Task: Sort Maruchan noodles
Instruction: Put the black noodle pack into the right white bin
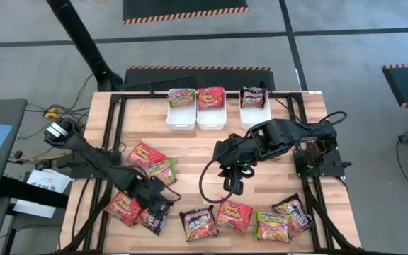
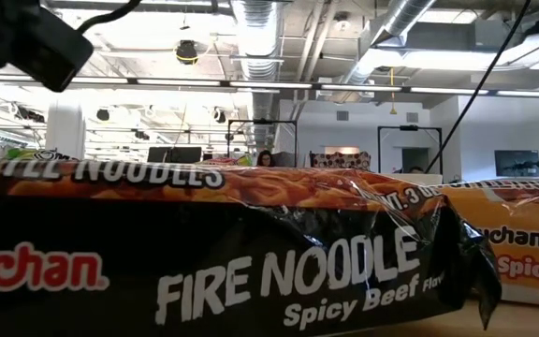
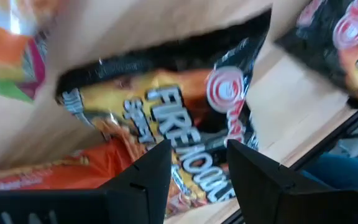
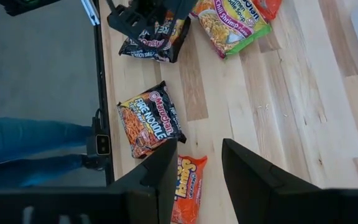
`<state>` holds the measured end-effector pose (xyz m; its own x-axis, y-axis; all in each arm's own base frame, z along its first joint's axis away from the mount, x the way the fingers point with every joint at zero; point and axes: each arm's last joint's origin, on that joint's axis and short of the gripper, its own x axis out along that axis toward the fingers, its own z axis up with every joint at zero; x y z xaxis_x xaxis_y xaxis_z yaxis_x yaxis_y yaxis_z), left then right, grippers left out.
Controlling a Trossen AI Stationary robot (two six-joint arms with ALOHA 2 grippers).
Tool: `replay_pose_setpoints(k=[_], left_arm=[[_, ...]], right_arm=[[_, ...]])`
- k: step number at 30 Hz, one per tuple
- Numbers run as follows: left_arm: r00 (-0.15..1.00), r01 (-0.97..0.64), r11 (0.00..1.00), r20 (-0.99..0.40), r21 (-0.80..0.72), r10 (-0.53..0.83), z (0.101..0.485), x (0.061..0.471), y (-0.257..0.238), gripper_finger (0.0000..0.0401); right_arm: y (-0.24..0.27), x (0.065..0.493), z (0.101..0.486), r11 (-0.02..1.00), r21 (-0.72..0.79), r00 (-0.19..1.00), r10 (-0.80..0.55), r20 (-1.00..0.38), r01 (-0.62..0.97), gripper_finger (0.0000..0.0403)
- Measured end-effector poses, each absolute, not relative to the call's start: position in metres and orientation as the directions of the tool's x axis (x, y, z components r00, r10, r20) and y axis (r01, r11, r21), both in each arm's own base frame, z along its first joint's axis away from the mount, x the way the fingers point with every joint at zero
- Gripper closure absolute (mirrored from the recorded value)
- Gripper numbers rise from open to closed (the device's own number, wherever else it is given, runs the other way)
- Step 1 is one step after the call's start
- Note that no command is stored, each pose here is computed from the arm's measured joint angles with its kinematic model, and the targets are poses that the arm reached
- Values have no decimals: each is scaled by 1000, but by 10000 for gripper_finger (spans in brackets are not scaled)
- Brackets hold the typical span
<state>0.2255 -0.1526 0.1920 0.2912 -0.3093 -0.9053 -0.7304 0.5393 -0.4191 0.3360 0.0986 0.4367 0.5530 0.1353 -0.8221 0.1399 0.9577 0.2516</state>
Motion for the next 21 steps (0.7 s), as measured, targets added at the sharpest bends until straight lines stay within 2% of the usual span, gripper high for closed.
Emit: replay_pose_setpoints(k=[6,15,21], left_arm=[[276,-763,510,-914,-397,-299,191,219,-161,260],[239,-763,523,-918,-379,-317,171,226,-177,260],[238,-805,485,-934,-343,-265,163,226,-177,260]], right_arm=[[99,336,437,958,251,553,135,-822,139,253],[99,336,437,958,251,555,135,-821,138,253],[99,336,437,959,247,557,130,-820,140,253]])
